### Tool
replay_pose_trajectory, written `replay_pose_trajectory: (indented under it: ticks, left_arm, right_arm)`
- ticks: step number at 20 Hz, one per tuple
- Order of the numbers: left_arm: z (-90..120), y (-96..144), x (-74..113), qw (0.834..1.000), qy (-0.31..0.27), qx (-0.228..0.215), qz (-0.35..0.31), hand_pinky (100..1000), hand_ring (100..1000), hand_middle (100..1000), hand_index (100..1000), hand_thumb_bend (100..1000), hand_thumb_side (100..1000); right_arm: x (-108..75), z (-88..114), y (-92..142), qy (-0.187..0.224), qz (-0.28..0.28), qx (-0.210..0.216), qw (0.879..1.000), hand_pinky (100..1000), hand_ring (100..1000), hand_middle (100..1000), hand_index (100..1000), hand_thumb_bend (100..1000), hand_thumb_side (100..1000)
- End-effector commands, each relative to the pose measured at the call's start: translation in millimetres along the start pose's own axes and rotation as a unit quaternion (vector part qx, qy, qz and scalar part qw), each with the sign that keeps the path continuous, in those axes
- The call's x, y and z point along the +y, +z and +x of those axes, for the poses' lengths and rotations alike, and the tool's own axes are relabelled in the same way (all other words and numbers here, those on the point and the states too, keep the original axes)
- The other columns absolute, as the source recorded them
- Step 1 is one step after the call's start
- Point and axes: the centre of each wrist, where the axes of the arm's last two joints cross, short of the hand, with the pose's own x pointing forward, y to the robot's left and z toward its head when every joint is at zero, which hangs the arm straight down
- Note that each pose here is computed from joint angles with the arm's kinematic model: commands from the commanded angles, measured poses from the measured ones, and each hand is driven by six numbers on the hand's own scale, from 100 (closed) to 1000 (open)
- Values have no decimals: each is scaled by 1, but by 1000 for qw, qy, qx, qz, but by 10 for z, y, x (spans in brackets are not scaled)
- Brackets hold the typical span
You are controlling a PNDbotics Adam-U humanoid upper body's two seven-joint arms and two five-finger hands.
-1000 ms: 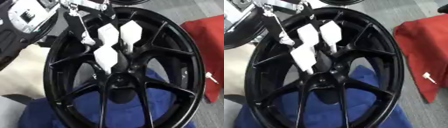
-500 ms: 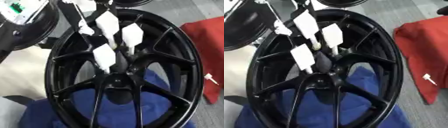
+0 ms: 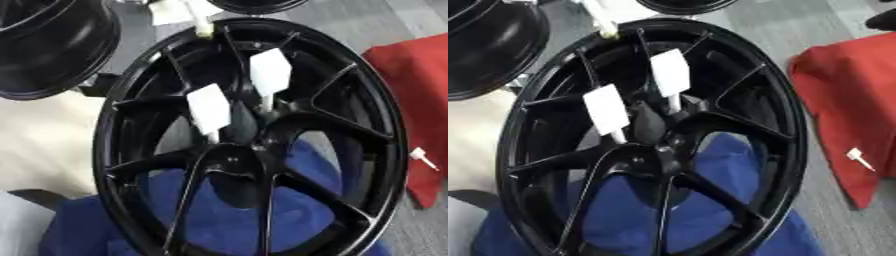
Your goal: Pull the pin out of the wheel hub.
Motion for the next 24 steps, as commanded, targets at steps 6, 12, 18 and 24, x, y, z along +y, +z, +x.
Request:
replay_pose_trajectory:
  ticks: [6, 12, 18, 24]
  left_arm:
    - [-541, 1492, 469, 948, 26, 165, 270, 578, 463, 247, 286, 125, 100]
    - [-817, 2176, 316, 901, 30, 271, 339, 588, 475, 280, 323, 112, 100]
    - [-1108, 2539, -13, 877, 56, 351, 324, 677, 551, 397, 444, 225, 100]
    - [-1257, 2697, -267, 886, 96, 380, 247, 855, 828, 755, 783, 514, 170]
  right_arm:
    - [-284, 110, -10, 46, -30, -23, 998, 729, 567, 618, 739, 100, 791]
    - [-328, 113, 7, 52, -41, -24, 998, 731, 568, 618, 739, 100, 792]
    - [-339, 132, 7, 49, -48, -28, 997, 731, 568, 618, 739, 100, 791]
    - [-349, 132, 9, 47, -52, -27, 997, 731, 568, 618, 739, 100, 792]
